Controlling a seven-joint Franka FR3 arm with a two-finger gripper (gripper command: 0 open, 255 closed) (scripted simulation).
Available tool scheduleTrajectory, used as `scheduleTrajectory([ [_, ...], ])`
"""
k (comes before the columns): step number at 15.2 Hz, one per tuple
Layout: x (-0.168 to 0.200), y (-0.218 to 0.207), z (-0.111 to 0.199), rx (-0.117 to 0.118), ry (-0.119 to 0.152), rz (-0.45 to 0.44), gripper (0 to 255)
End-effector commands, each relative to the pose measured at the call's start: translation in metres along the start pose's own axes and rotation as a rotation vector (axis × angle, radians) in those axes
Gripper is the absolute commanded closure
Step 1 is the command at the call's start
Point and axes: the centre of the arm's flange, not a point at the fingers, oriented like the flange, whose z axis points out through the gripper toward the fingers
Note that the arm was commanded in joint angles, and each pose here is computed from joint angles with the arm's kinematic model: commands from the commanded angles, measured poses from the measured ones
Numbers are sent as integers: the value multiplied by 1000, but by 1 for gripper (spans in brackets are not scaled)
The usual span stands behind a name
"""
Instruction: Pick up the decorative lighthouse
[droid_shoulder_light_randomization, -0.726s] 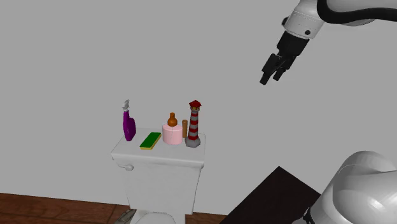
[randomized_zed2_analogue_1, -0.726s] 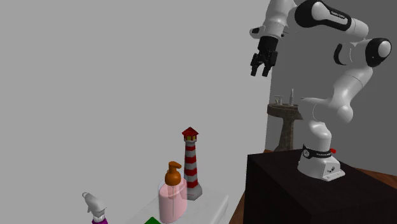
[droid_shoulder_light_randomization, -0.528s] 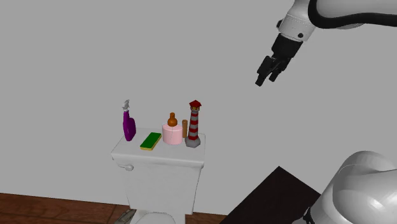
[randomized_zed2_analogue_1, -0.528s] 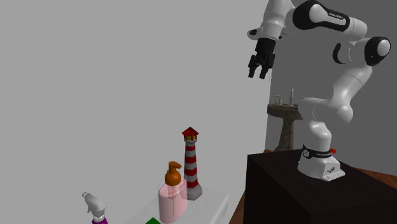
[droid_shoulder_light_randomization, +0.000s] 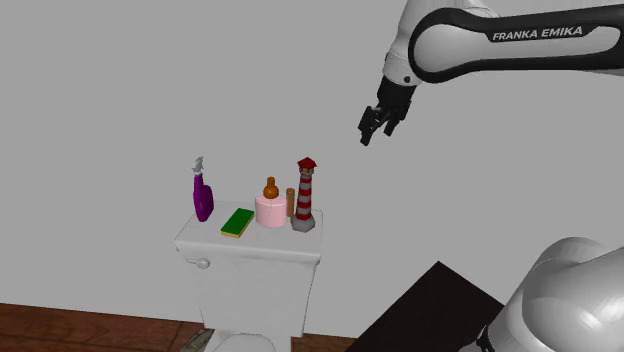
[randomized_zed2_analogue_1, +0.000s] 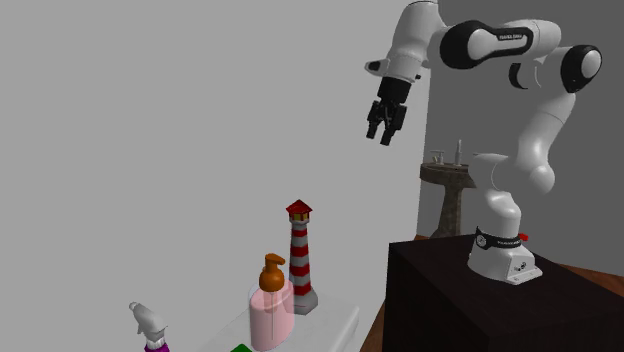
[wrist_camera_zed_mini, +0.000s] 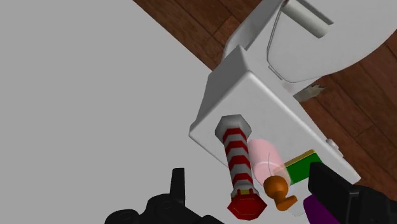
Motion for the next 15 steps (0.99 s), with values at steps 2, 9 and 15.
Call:
scheduleTrajectory([
  [2, 25, -18, 27, -33, 2, 0, 0],
  [9, 89, -51, 91, -112, 4, 0, 0],
  [15, 143, -76, 148, -179, 6, -1, 0],
])
